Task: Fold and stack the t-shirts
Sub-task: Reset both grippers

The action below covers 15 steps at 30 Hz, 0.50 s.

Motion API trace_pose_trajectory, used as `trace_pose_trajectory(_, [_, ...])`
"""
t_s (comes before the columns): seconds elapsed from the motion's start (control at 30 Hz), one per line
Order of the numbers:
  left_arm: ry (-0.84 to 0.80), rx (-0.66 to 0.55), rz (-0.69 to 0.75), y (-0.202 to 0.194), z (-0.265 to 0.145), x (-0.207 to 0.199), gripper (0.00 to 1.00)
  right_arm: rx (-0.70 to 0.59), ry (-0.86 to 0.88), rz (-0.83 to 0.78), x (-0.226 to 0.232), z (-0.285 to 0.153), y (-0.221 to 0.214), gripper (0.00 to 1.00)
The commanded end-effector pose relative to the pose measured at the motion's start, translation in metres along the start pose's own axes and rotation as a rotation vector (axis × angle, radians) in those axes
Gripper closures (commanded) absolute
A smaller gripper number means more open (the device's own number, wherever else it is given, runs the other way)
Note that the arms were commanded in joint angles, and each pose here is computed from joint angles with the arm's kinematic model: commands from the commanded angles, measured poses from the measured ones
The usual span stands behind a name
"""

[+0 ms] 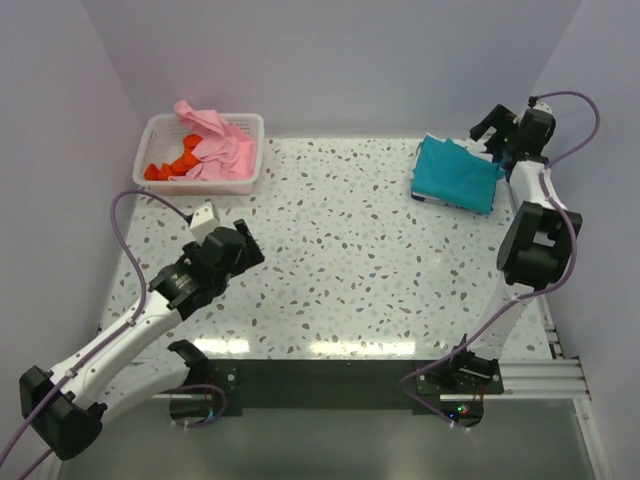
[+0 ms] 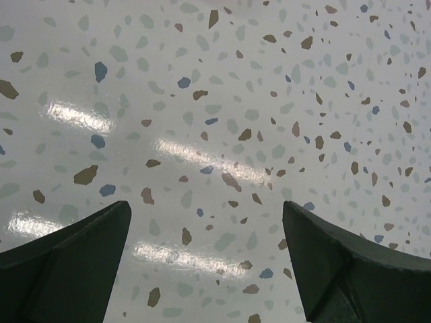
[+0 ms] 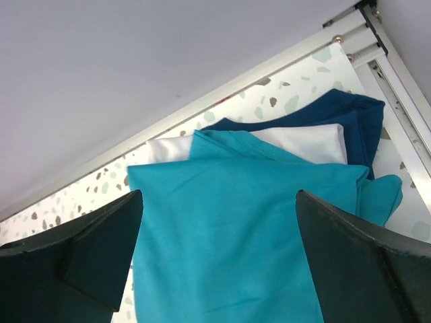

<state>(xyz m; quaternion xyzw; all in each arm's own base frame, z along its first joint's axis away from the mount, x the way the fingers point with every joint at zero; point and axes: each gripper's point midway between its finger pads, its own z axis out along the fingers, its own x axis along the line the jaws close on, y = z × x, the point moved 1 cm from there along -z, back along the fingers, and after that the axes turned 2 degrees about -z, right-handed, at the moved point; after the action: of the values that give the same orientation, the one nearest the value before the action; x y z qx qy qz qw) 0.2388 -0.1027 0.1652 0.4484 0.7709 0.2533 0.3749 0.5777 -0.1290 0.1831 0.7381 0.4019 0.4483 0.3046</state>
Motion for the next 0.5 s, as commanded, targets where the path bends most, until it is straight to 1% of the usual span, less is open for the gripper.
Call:
trace_pose_trajectory(0.0, [-0.018,-0.021,-0.009,0.006,-0.004,0.000,0.00,-0.094,0.105,-0.013,0.030,-0.019,0.025,0.01])
trace_pose_trajectory(0.07, [-0.027,-0.028,-0.021,0.007,-0.006,0.001,0.00,-0.147,0.122,-0.060,0.044,-0.041,0.039,0.01])
trace_pose_trajectory(0.1, [-0.031,-0.027,-0.022,0.006,-0.006,0.001,0.00,-0.137,0.104,-0.065,0.040,-0.045,0.028,0.01])
trace_pose_trajectory(0.13, [-0.044,-0.028,-0.029,0.007,-0.009,0.000,0.00,-0.185,0.127,-0.085,0.054,-0.067,0.044,0.01])
trace_pose_trajectory(0.23, [-0.051,-0.032,-0.033,0.008,-0.011,0.002,0.00,-0.176,0.098,-0.108,0.057,-0.094,0.032,0.01])
trace_pose_trajectory(0.27, [-0.050,-0.034,-0.033,0.008,-0.012,0.003,0.00,-0.230,0.111,-0.116,0.069,-0.119,0.046,0.01])
trace_pose_trajectory(0.3, [-0.047,-0.035,-0.034,0.008,-0.012,0.004,0.00,-0.209,0.099,-0.117,0.065,-0.126,0.032,0.01])
trace_pose_trajectory(0.33, [-0.048,-0.042,-0.037,0.010,-0.013,0.004,0.00,-0.215,0.090,-0.124,0.068,-0.135,0.030,0.01])
trace_pose_trajectory(0.37, [-0.046,-0.044,-0.038,0.010,-0.014,0.005,0.00,-0.218,0.103,-0.146,0.082,-0.157,0.028,0.01])
trace_pose_trajectory(0.43, [-0.045,-0.046,-0.038,0.011,-0.015,0.005,0.00,-0.182,0.080,-0.179,0.094,-0.174,0.007,0.01])
trace_pose_trajectory(0.47, [-0.044,-0.047,-0.035,0.012,-0.016,0.005,0.00,-0.135,0.067,-0.186,0.096,-0.184,-0.009,0.01])
